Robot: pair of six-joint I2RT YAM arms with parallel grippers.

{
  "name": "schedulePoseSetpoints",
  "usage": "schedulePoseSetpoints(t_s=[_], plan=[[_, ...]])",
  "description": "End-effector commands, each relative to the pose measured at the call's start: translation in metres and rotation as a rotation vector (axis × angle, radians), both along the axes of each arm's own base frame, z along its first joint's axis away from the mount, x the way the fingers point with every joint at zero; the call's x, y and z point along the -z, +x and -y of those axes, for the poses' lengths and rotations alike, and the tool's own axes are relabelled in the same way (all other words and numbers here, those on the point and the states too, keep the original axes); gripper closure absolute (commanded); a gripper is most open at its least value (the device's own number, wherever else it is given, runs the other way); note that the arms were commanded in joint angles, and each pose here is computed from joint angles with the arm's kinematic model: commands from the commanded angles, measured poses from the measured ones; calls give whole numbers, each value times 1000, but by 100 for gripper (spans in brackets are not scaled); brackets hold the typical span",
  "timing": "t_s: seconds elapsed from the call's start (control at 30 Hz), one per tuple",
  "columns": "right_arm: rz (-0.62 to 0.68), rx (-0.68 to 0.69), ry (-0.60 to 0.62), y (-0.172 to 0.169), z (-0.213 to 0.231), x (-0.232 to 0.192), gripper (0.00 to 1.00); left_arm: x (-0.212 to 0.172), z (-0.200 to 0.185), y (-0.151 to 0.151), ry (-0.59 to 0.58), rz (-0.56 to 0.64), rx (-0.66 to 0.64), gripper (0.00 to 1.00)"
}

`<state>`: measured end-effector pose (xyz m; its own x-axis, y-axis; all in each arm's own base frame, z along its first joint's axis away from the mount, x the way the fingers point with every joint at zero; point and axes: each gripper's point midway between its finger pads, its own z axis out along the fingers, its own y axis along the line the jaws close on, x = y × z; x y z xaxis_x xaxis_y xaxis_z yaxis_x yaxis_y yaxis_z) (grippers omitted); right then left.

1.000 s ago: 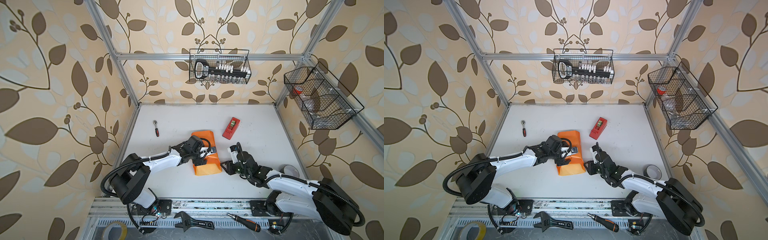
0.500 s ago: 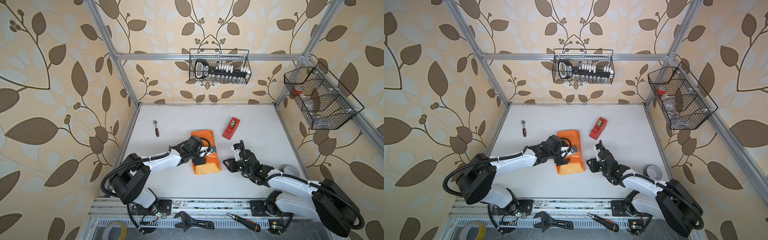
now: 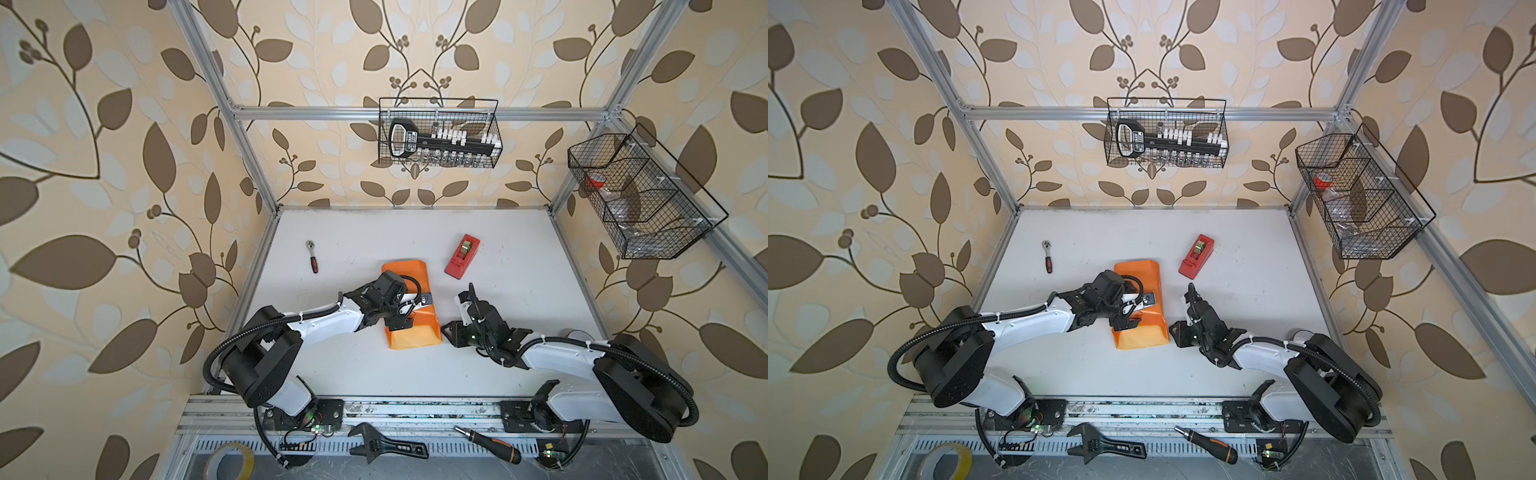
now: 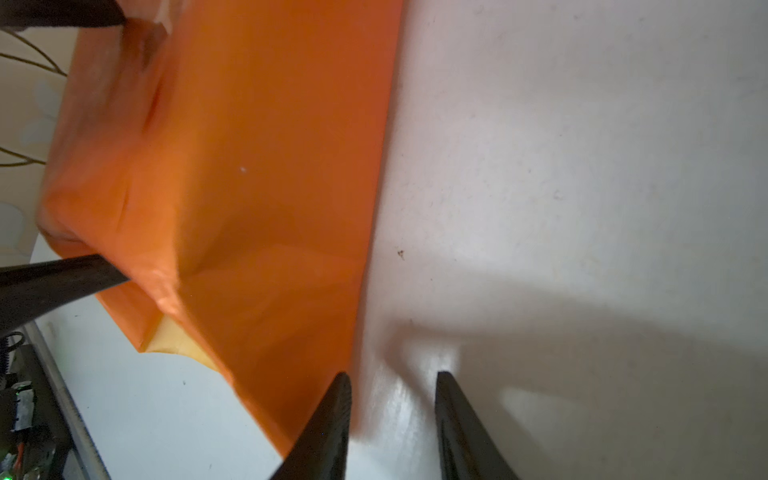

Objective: Wrap the gift box in paper

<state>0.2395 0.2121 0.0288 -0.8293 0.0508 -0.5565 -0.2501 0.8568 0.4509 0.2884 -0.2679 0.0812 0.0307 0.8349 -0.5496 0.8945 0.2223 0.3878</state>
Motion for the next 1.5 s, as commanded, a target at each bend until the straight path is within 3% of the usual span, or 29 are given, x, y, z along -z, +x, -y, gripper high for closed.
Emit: schedulePoseSetpoints(t_s=[0.0, 0.5, 0.93, 1.47], plan=[[30, -16, 73, 7, -19, -15, 65, 1, 3, 1, 19, 14, 21, 11], [40, -23, 153, 9, -39, -22, 68, 4, 3, 0, 23, 7, 27, 11], [36, -22, 217, 10, -54, -27, 80, 7, 1, -2, 39, 1, 30, 11], [42, 55, 264, 21, -58, -16, 86, 9, 1, -2, 42, -3, 33, 11]])
